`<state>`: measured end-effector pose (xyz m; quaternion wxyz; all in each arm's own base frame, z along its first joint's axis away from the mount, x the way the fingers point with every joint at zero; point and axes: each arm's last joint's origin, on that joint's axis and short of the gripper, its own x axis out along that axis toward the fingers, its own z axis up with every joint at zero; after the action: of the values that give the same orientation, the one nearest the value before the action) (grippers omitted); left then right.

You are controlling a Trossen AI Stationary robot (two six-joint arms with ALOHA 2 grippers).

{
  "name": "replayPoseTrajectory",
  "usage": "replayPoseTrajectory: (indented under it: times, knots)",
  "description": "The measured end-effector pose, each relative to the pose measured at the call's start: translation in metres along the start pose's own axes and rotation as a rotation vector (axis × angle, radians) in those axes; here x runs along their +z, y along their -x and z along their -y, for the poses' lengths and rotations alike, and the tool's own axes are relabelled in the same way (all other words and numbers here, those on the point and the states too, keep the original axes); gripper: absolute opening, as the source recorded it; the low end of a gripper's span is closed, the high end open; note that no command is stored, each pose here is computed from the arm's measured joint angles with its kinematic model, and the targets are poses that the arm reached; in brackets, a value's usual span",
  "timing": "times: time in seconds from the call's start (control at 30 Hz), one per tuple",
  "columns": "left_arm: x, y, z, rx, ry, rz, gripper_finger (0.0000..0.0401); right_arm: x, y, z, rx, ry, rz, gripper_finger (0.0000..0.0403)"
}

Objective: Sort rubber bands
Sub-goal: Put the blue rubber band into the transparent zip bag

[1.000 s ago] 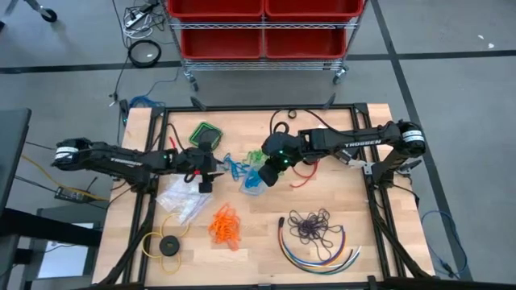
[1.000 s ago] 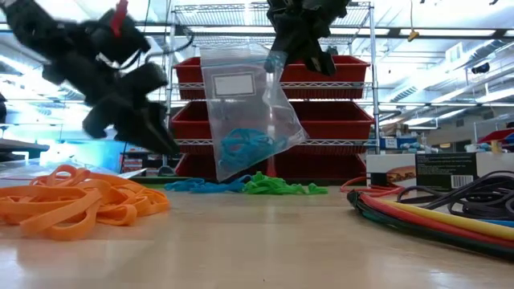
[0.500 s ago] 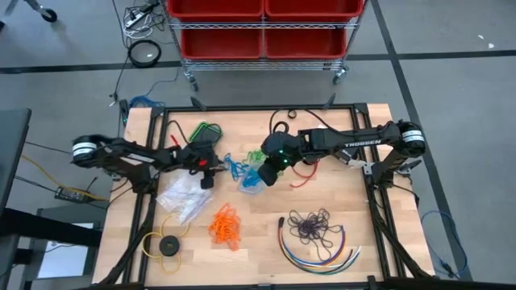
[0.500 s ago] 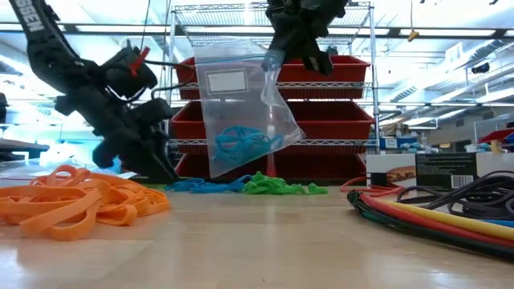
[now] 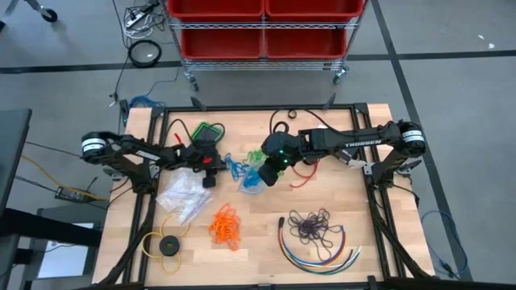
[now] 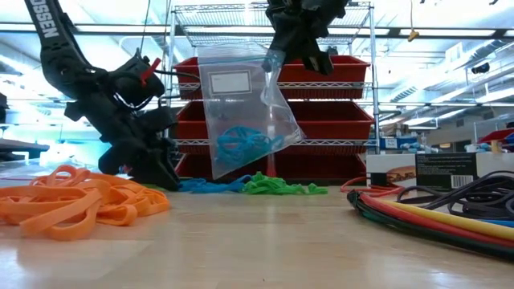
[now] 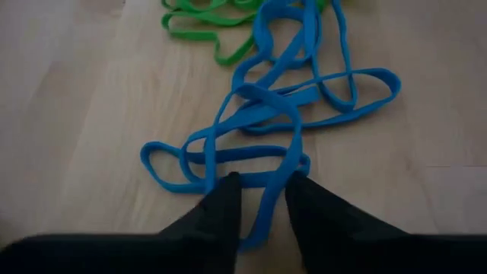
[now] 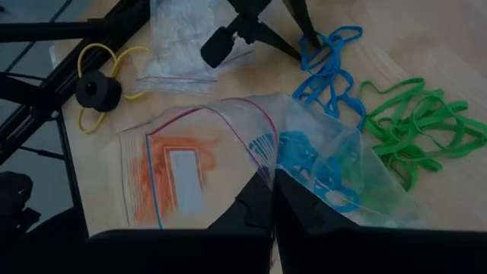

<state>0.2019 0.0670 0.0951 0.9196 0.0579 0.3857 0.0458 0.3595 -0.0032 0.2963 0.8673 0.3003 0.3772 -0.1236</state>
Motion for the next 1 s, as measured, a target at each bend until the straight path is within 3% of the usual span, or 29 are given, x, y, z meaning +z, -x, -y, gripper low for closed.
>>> replayPoseTrajectory:
  times: [0.17,0.37,0.63,0.83,1.0]
  knots:
    - [0.0,0.0,0.001,-0.019,0.02,-0.005,0.0013,0.0,0.0,0.0,0.001,0.0,-0.001,0.0]
    - [0.01,0.014,0.009,-0.069,0.07,0.057,0.0005,-0.001,0.0,0.0,0.002,0.0,-0.011,0.0]
    - [0.063,0.065,0.031,-0.262,0.013,0.375,0.0003,-0.001,0.0,0.002,-0.008,-0.039,-0.024,0.0]
    - [0.104,0.106,0.048,-0.34,-0.059,0.596,0.0002,0.0,0.0,0.004,-0.012,-0.071,-0.02,0.0]
    - [0.127,0.117,0.059,-0.351,-0.056,0.645,0.0001,0.001,0.0,0.005,-0.014,-0.073,-0.018,0.0]
